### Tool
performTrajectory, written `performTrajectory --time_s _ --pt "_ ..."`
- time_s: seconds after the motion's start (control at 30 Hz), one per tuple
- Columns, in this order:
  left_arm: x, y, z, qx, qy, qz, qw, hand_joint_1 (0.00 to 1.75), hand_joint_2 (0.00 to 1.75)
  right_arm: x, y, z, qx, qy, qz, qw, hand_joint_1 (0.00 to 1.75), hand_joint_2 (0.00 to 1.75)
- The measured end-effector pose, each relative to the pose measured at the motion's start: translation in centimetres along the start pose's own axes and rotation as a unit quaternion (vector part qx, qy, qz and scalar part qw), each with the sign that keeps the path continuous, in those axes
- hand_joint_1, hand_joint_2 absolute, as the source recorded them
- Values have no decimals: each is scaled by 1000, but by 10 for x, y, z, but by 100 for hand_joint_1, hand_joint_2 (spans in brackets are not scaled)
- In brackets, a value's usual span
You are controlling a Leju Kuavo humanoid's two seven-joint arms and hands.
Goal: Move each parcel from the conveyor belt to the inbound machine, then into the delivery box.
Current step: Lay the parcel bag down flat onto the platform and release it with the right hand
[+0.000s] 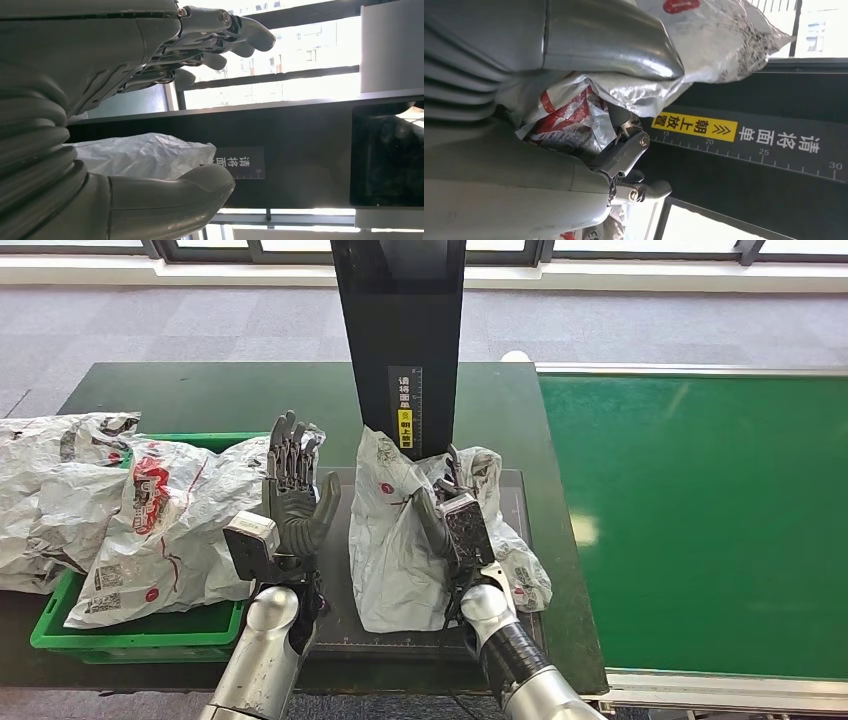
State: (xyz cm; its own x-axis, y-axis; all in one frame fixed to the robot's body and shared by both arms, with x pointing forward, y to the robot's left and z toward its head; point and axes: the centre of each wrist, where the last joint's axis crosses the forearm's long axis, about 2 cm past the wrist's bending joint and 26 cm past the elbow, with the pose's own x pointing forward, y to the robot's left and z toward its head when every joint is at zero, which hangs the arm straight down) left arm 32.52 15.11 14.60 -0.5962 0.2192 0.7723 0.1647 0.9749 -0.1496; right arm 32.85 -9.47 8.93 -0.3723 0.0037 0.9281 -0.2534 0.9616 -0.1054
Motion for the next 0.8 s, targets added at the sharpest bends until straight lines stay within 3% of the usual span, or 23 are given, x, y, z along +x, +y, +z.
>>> performTrajectory --time_s 0.4,0.8 --pt "1 1 -1 2 -5 -24 1000 0 175 -2 -8 -1 37 7 -142 989 0 0" --pt "3 1 -2 1 -8 -27 1000 0 175 -3 -14 -3 23 6 -152 988 0 0"
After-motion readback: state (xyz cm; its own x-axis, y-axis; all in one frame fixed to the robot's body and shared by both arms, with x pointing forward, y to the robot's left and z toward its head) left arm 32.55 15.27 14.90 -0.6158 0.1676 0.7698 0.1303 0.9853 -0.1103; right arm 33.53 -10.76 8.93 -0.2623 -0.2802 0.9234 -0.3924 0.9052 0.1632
